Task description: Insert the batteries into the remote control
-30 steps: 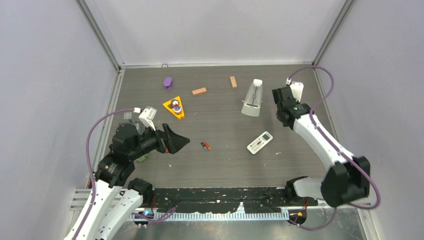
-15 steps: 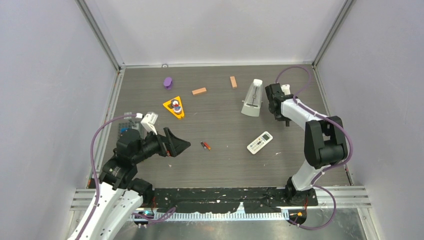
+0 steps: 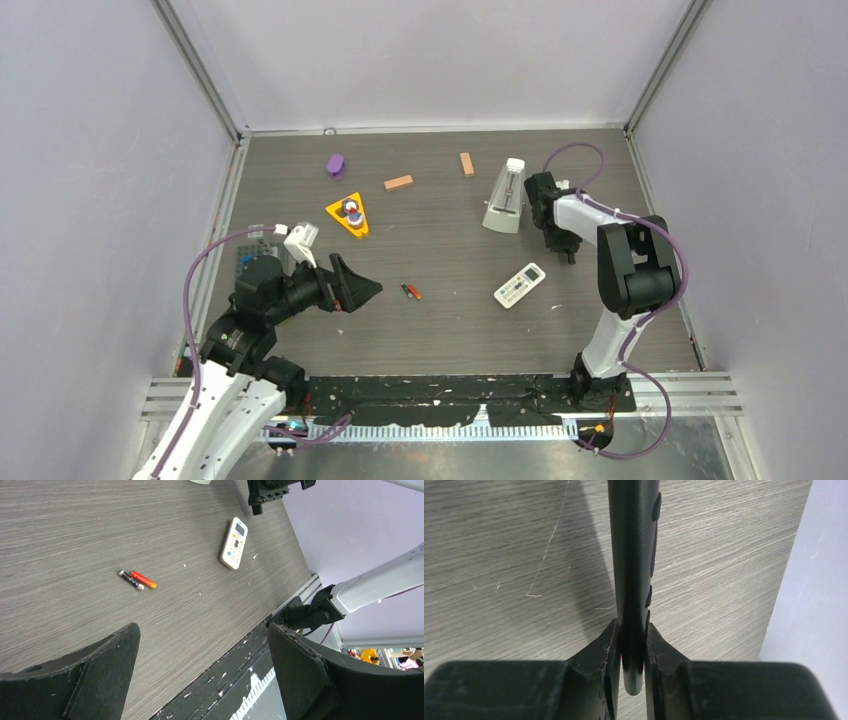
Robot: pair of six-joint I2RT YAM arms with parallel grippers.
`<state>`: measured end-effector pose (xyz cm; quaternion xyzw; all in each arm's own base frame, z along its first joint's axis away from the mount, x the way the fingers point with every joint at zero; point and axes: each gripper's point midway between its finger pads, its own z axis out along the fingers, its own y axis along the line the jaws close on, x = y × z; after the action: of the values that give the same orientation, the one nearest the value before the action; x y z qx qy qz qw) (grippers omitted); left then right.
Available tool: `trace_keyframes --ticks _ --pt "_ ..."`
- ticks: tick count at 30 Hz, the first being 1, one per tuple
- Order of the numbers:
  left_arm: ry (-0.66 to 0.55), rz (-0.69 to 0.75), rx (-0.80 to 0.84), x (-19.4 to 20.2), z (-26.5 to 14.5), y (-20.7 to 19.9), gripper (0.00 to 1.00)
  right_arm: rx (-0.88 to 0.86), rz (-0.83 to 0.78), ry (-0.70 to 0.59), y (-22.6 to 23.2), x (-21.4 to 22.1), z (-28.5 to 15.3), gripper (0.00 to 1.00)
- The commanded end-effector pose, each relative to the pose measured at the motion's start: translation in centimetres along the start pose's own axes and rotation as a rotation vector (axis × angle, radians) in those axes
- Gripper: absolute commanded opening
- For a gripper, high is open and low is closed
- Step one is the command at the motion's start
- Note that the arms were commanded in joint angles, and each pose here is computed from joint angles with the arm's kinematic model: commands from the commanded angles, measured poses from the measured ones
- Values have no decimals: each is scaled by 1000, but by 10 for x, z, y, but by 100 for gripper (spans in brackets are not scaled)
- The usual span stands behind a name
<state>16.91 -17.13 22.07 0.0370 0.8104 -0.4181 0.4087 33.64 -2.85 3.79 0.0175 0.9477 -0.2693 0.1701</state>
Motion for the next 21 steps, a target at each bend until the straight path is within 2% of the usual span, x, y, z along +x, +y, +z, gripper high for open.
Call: trace_keyframes --ticks 1,5,11,16,20,21 --pt "-39 75 48 -11 -5 -12 100 -29 11 2 4 -8 -1 25" --pt "-90 100 45 -15 -9 -11 100 -61 6 8 10 -6 -1 37" --pt "-98 115 35 -17 -9 -9 99 -125 7 0 17 -5 -6 40" --pt "-81 116 17 -17 -7 -6 99 -199 103 -48 16 -12 -32 46" --pt "-73 114 19 -16 -4 -5 99 -243 215 -49 14 -9 -52 44" --pt "-73 114 18 -16 -4 -5 100 -272 227 -34 19 -5 -54 41"
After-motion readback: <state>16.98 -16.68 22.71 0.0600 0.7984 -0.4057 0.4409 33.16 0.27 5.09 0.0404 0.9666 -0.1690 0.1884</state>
